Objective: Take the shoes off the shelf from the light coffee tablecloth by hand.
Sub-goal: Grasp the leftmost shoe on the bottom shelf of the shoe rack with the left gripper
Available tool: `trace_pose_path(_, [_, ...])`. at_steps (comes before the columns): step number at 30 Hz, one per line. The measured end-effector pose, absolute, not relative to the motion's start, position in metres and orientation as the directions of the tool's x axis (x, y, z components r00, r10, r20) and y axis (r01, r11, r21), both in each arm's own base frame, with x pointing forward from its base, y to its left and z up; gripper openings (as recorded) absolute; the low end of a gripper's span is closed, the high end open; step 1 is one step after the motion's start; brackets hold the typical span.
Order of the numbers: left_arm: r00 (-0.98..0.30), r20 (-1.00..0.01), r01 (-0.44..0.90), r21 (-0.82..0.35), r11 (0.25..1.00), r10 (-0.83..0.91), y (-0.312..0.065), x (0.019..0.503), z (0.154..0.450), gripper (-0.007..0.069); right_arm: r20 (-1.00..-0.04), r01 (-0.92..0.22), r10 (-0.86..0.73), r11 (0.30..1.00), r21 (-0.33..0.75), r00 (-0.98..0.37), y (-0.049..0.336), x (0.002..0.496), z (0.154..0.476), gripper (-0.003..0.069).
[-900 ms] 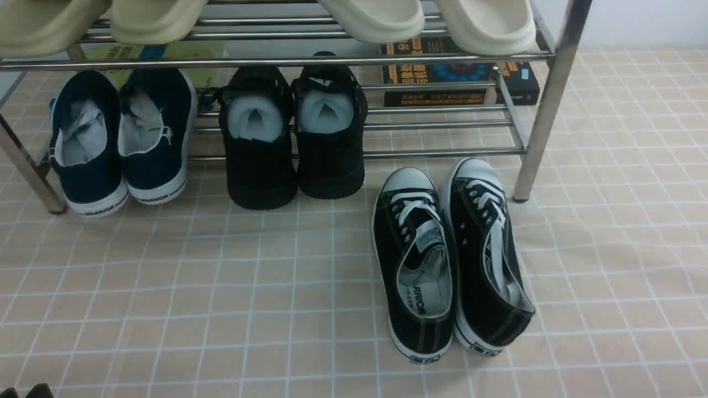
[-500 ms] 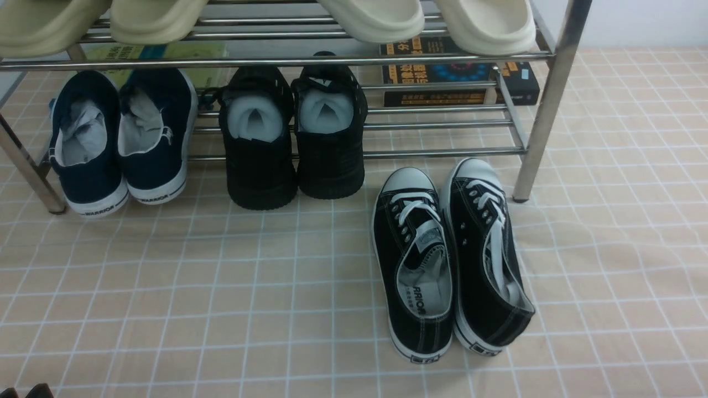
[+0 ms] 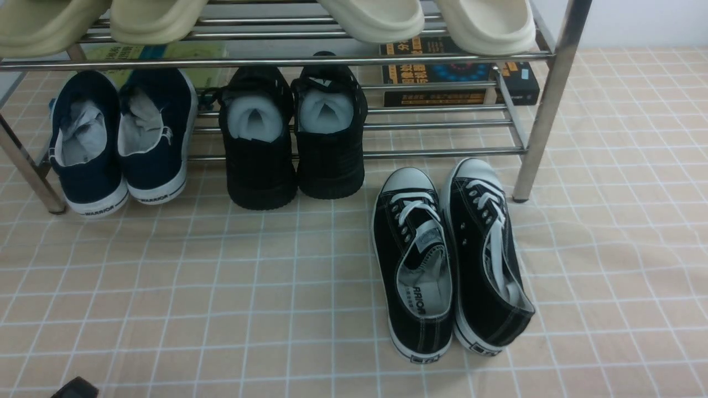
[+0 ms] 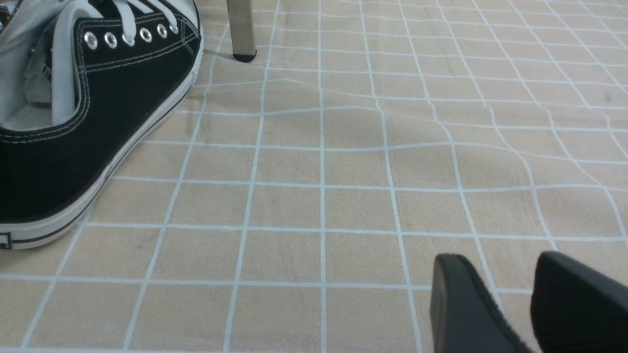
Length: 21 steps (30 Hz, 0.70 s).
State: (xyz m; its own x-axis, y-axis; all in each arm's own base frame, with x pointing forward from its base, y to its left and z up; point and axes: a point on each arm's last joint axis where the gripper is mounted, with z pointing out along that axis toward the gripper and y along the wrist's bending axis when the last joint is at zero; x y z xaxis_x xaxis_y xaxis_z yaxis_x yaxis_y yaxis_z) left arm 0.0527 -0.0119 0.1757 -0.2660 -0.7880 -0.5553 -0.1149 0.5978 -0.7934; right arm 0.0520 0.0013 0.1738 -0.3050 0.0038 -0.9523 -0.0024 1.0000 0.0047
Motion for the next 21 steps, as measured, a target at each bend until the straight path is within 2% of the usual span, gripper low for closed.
trace_pose_path(3, [-0.244, -0.431, -0.117, -0.876, 0.468, -0.869, -0.013, 0.053, 0.179, 0.0242, -0.952, -0.002, 0.004, 1.0, 0.005, -0.305, 0.001, 0.052, 0.174, 0.024])
trace_pose_path(4, [-0.236, -0.418, -0.113, -0.885, 0.452, -0.877, -0.013, 0.053, 0.18, 0.0242, -0.952, -0.002, 0.004, 1.0, 0.005, -0.305, 0.001, 0.052, 0.174, 0.024])
trace_pose_path(10, [-0.183, -0.395, -0.07, -0.908, 0.413, -0.9, -0.011, 0.055, 0.186, 0.0236, -0.952, -0.002, 0.004, 1.0, 0.005, -0.305, 0.001, 0.052, 0.174, 0.024])
trace_pose_path(13, [-0.161, -0.381, -0.05, -0.918, 0.393, -0.91, -0.01, 0.055, 0.188, 0.0188, -0.952, -0.002, 0.004, 1.0, 0.005, -0.305, 0.001, 0.052, 0.174, 0.024])
trace_pose_path(14, [-0.162, -0.374, -0.047, -0.921, 0.386, -0.913, -0.011, 0.055, 0.191, 0.0117, -0.952, -0.002, 0.004, 1.0, 0.005, -0.305, 0.001, 0.052, 0.174, 0.024])
trace_pose_path(15, [-0.164, -0.375, -0.044, -0.921, 0.386, -0.913, -0.011, 0.055, 0.192, 0.0108, -0.952, -0.002, 0.004, 1.0, 0.005, -0.305, 0.001, 0.052, 0.174, 0.024])
trace_pose_path(16, [-0.162, -0.392, -0.027, -0.915, 0.401, -0.905, -0.011, 0.054, 0.2, 0.0049, -0.952, -0.002, 0.004, 1.0, 0.005, -0.305, 0.001, 0.052, 0.174, 0.024])
trace_pose_path(17, [-0.159, -0.405, -0.017, -0.911, 0.412, -0.901, -0.011, 0.053, 0.203, 0.0037, -0.952, -0.002, 0.004, 1.0, 0.005, -0.305, 0.001, 0.052, 0.174, 0.024])
trace_pose_path(19, [-0.108, -0.505, 0.062, -0.863, 0.501, -0.856, -0.01, 0.048, 0.238, 0.0001, -0.952, -0.002, 0.004, 1.0, 0.005, -0.305, 0.001, 0.052, 0.174, 0.024])
trace_pose_path(21, [-0.111, -0.569, 0.053, -0.822, 0.566, -0.815, -0.009, 0.051, 0.262, 0.0001, -0.952, -0.002, 0.004, 1.0, 0.005, -0.305, 0.001, 0.052, 0.174, 0.024])
